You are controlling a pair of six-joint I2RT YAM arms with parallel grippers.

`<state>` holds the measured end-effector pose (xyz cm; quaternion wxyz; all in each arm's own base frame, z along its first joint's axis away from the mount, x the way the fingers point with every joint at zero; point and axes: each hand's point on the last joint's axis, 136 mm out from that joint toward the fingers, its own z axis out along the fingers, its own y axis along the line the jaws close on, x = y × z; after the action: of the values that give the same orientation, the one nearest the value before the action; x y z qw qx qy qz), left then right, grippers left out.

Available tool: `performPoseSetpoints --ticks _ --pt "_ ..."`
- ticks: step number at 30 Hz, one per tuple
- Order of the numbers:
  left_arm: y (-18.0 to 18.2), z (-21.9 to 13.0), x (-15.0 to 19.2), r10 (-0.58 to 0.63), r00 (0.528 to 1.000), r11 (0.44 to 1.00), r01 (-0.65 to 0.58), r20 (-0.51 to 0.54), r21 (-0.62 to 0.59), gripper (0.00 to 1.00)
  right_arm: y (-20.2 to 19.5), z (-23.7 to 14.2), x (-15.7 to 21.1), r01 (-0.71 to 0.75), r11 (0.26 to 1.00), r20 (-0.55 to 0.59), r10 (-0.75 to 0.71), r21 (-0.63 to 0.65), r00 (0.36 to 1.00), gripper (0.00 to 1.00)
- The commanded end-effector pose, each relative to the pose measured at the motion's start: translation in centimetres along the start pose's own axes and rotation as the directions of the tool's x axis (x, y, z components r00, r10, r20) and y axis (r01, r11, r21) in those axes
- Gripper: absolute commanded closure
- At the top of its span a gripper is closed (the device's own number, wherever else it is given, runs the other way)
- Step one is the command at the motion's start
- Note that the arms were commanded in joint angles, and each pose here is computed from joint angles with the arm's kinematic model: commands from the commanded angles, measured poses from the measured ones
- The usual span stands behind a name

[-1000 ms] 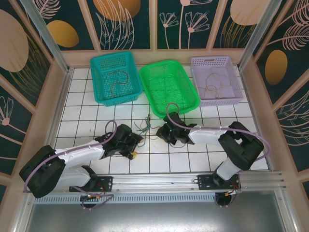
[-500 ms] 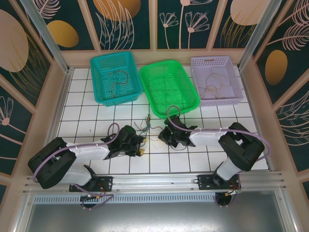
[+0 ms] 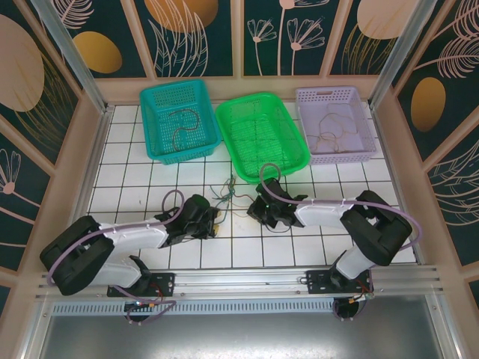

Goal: Untangle the cables

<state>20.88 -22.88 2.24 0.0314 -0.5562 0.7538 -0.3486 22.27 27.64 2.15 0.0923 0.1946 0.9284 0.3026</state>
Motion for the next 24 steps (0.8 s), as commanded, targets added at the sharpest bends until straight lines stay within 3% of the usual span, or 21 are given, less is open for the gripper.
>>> performPoseSetpoints --ticks 1,5,10,13,22,24 --pt "2.8 -0.2 -3.6 -0.186 0.972 0.981 0.191 0.141 -0.022 0.56 0.2 0.1 -0.7 0.016 1.000 0.021 -0.016 0.010 1.000 0.85" --pt "2.3 0.7 -3.1 -0.212 0.971 0.977 0.213 0.106 0.003 0.60 0.4 0.0 -0.6 0.018 1.000 0.016 -0.018 0.007 1.000 0.86" --pt "1.6 2.1 -0.5 -0.169 0.986 0.983 0.169 0.015 -0.071 0.53 0.4 0.0 -0.7 0.023 1.000 0.015 -0.023 0.011 1.000 0.86" --pt "1.5 2.3 -0.1 -0.158 0.987 0.983 0.159 0.016 -0.096 0.53 0.6 0.0 -0.7 0.024 1.000 0.012 -0.024 0.008 1.000 0.87" --pt "0.9 2.6 -0.4 -0.164 0.985 0.981 0.168 0.055 -0.094 0.71 0.6 -0.1 -0.9 0.024 1.000 0.014 -0.024 0.011 1.000 0.94" --pt "1.0 2.9 -0.6 -0.161 0.985 0.981 0.167 0.069 -0.097 0.81 0.6 -0.3 -0.9 0.022 1.000 0.015 -0.022 0.010 1.000 0.96"
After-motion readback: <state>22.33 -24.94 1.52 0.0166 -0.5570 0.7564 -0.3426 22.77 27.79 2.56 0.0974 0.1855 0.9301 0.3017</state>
